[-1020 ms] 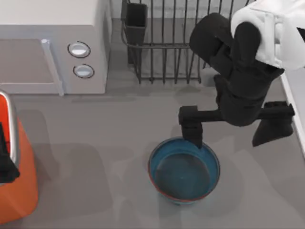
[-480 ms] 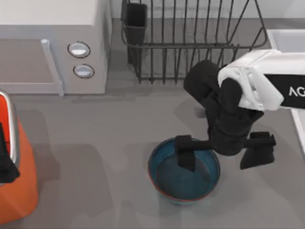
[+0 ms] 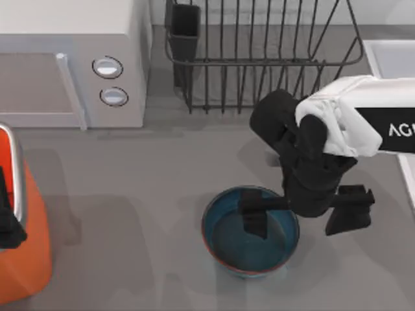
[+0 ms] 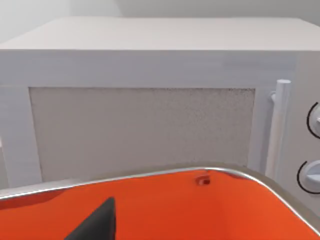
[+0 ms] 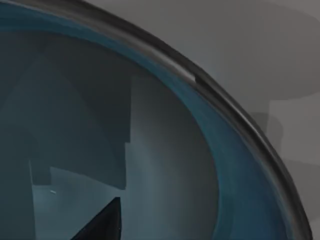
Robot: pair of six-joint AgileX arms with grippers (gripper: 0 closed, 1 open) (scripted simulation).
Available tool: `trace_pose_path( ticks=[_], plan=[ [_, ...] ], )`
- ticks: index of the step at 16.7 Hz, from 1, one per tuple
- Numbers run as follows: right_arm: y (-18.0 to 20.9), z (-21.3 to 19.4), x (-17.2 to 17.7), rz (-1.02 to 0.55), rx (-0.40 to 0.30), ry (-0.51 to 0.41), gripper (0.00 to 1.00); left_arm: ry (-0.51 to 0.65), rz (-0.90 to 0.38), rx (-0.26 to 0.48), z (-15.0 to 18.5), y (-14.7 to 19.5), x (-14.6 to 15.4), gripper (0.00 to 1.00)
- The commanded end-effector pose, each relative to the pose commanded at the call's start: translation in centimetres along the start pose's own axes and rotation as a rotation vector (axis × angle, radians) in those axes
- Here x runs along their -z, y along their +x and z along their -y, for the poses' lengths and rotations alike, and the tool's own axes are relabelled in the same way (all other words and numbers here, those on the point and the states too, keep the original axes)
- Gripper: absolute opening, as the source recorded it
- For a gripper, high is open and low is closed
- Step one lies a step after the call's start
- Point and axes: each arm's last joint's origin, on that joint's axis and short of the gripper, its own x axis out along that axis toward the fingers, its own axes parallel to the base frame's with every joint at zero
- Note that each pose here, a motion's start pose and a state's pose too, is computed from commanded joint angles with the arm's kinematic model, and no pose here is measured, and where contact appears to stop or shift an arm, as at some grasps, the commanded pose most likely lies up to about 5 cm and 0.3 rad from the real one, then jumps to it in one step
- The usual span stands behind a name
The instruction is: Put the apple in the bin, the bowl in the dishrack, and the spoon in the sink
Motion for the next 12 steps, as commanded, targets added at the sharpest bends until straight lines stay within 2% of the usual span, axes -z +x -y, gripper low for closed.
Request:
trace_pose_path(
  ticks=[11, 12],
  plan=[
    [0.0, 0.0, 0.0, 0.0, 0.0, 0.0, 0.02, 0.0, 0.0, 0.0, 0.0, 0.0, 0.0, 1.0],
    [0.0, 0.0, 0.0, 0.0, 0.0, 0.0, 0.0, 0.0, 0.0, 0.0, 0.0, 0.0, 0.0, 1.0]
  ],
)
